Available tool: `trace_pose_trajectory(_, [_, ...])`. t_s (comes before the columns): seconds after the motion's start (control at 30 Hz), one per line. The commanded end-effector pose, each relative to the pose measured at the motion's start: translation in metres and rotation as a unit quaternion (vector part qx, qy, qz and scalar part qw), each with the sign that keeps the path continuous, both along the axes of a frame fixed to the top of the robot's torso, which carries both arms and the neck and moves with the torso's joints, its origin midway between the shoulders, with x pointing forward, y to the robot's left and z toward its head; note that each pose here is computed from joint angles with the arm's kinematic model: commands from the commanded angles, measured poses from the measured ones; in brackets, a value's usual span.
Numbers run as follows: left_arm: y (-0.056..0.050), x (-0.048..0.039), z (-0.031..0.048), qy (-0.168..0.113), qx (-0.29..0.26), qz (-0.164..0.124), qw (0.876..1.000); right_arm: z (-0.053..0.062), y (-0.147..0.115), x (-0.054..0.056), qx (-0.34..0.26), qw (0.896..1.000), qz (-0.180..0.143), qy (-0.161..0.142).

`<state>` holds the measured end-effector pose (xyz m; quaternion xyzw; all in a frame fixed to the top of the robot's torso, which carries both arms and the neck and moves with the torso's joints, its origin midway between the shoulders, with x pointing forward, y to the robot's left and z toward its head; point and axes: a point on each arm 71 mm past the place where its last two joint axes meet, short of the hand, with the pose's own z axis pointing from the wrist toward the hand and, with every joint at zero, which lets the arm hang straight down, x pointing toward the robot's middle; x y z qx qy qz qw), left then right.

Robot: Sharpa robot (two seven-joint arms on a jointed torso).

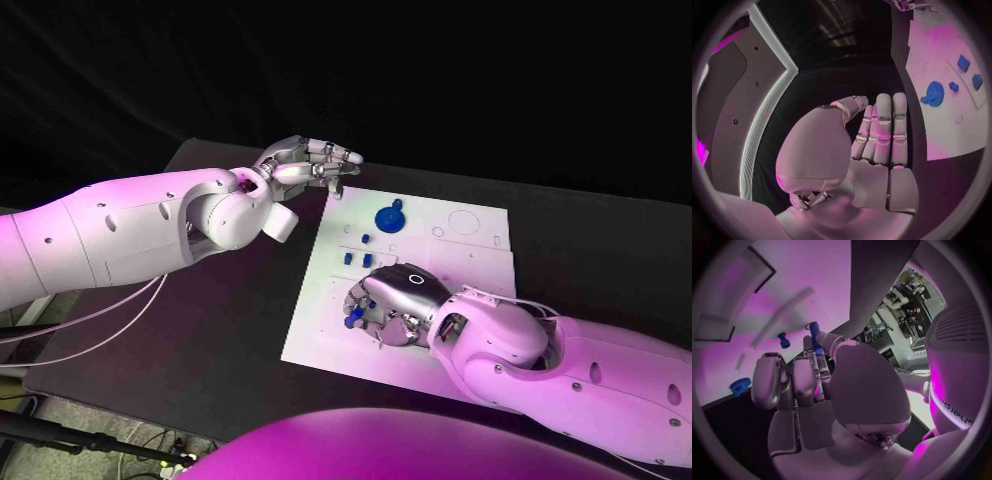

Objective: Assemble the parts on the task board

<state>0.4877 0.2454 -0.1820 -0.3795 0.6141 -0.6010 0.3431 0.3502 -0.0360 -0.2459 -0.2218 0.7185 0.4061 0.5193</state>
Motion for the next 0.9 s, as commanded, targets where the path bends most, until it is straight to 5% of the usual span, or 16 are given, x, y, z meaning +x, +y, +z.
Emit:
trace_pose_trajectory(0.03, [-0.0023, -0.0008, 0.0012, -0.001, -0.005, -0.009, 1.000, -0.0032, 0.0025, -0.0022, -0.019, 1.000, 0.004, -0.007])
trace_pose_trajectory(0.9, [-0.0006, -0.0012, 0.0011, 0.001, -0.004, -0.008, 1.000, -0.0044, 0.0011, -0.0049, -0.029, 0.999, -0.004, -0.027])
